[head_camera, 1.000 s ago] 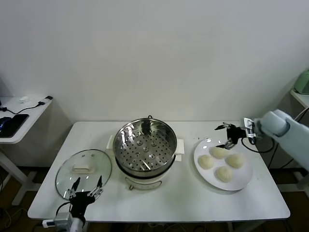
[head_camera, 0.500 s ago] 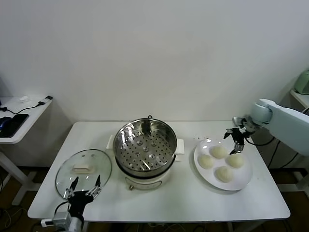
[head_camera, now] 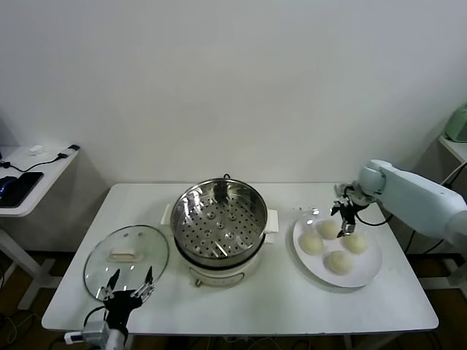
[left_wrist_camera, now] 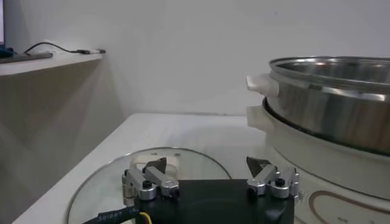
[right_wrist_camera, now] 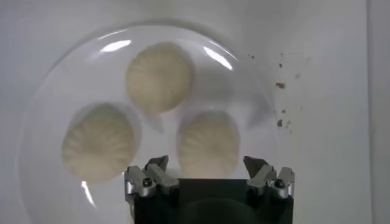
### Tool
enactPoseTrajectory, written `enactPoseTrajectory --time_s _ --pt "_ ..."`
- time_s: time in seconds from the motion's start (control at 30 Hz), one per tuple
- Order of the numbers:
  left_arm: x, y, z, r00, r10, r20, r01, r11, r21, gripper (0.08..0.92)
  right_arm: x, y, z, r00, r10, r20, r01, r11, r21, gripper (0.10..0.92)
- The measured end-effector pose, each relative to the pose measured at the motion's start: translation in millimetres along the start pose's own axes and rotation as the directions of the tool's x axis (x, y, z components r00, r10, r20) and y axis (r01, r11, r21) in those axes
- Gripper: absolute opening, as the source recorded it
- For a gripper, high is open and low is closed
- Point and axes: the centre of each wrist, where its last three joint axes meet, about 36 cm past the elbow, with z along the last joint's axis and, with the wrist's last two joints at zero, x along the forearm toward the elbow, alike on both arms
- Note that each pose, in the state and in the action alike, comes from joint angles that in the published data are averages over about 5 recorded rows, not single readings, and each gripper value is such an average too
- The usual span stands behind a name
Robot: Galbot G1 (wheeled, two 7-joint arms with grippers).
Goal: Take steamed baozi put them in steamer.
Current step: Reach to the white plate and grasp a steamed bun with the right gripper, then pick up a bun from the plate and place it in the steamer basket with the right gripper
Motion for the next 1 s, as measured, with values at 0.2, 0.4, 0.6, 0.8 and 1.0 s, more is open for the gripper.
enactPoseTrajectory --time_s 0.2,0.4,0.6,0.8,1.0 --pt "0.1 -1.6 2.9 1.0000 0.004 -0.008 -0.004 1.000 0.001 0.823 -9.8 -2.5 -3.3 1.000 0.004 -0.009 -0.004 1.000 -0.020 0.823" --pt "-0.1 -2.7 3.3 0.9999 0.006 -0.008 -0.006 1.000 0.002 0.823 -12.5 -2.8 -4.0 1.000 0.002 -0.016 -0.003 0.999 -0.036 0.695" --pt "0.6 -4.8 1.5 1.0000 0.008 -0.005 -0.008 1.000 0.004 0.823 -1.2 -5.6 -8.4 1.000 0.008 -0.011 -0.008 0.999 -0.038 0.662" --pt "2.6 -6.9 -0.7 0.9999 0.011 0.001 -0.011 1.000 0.003 0.823 51.4 -22.0 -27.5 0.999 0.038 0.024 -0.038 0.999 0.016 0.662" --pt "5.8 -9.3 -3.8 0.9998 0.019 0.008 -0.019 1.000 0.000 0.823 143.7 -45.5 -79.9 0.992 0.080 0.095 -0.094 0.982 0.163 0.662"
